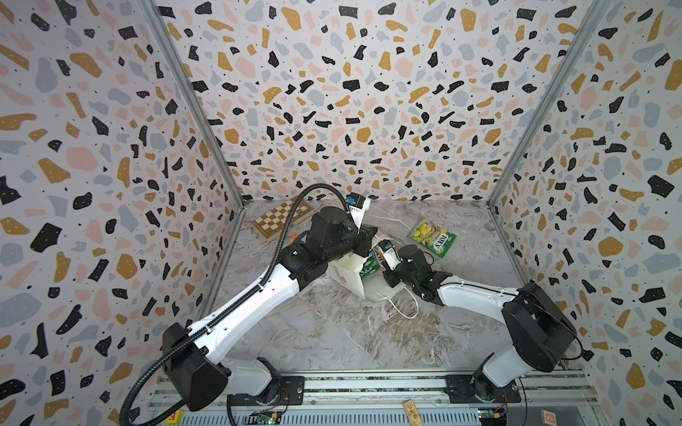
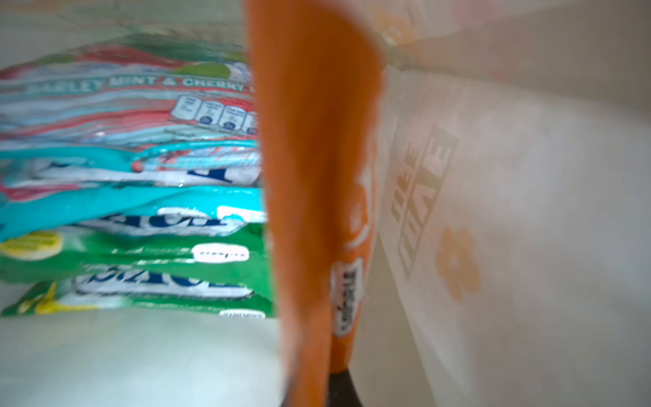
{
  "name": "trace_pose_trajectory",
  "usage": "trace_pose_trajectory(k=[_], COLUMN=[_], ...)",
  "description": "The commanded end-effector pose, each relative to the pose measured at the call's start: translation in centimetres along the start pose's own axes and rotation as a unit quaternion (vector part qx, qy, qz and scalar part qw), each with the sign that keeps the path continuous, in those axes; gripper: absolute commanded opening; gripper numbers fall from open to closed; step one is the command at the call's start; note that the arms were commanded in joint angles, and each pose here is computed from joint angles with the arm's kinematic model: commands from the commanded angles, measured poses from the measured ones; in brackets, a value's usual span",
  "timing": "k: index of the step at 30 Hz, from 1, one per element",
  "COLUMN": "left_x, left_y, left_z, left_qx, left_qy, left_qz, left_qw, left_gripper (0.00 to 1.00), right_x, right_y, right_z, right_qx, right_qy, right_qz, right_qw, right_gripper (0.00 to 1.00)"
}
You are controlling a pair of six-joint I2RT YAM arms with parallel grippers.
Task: Take the snacks out of the paper bag
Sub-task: Pick up the snack from the paper bag.
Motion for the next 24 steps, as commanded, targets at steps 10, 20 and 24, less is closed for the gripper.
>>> trace_pose_trajectory(k=[10,20,24], left_x=[-1.5,-1.7,-1.8], left_y=[-0.6,-0.5,-0.5], left_z=[-0.3,0.1,0.3], left_qx=[0.008,0.004,0.003], left_qy=[-0.046,-0.05,-0.051], left_qz=[-0.017,-0.023,-0.026], left_qw=[0.999,0.998,0.998], left_gripper=[0.0,0.0,0.0], right_x=[-1.7,-2.6,-4.0], right_y=[1.0,2.0,1.7], right_z=[-6.0,-12.0,-14.2], right_qx=[-0.059,-0.095,-0.094], right_qy=[-0.038,-0.103,-0.132], right_qz=[-0.019,-0.02,-0.009], right_qw=[0.997,0.99,0.987], right_gripper=[0.0,0.0,0.0])
Point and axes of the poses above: each gripper's point midway between its finger pads, its own z axis out along the fingers, its own y axis along the line the jaws close on, x = y × z, the point moved 5 cm from there along -z, back along the fingers, and after that the axes turned 15 degrees about -z, right-handed, at the moved point
